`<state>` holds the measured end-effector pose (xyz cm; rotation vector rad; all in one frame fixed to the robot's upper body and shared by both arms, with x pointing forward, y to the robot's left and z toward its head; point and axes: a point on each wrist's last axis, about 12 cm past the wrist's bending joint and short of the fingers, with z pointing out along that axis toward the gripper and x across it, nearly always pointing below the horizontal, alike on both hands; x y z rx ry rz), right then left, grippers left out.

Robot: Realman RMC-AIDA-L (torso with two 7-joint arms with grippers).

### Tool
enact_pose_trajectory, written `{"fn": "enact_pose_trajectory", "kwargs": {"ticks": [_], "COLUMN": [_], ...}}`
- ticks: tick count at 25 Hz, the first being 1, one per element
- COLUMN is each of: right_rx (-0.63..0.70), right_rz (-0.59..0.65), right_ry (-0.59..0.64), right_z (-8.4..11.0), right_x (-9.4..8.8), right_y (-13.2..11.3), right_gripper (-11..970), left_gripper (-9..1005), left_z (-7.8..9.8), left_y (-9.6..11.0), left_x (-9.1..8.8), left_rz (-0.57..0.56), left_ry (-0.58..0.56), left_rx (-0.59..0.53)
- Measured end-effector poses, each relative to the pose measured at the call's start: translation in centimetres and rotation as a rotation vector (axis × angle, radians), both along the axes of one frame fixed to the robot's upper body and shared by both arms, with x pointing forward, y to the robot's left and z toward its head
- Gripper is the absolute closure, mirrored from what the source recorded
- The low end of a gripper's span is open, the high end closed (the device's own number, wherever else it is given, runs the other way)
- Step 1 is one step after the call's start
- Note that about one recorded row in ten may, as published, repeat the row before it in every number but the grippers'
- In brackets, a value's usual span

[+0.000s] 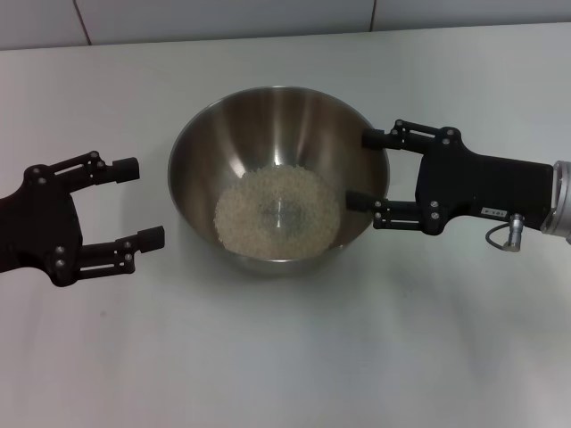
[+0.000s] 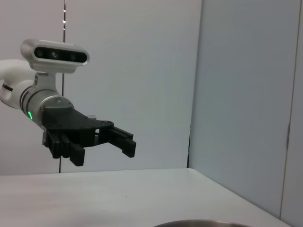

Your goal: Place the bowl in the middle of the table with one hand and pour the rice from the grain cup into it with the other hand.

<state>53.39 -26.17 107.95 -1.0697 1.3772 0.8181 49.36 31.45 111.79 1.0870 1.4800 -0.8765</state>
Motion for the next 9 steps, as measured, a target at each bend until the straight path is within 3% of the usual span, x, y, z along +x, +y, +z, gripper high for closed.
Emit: {"fn": "enact_pose_trajectory", "kwargs": {"ticks": [9], "right_rx": [0.011], "right_rz": [-0.004], "right_ry": [-0.007], "right_z": [-0.09], "right_x": [-0.15], "right_y": [0.07], "right_gripper": [176], "left_gripper": [167], "left_z": [0.00], "left_y": [0.02], "left_x": [-0.11], "left_rz": [-0.007], "left_ry": [-0.011], "left_rx": [0.002]}}
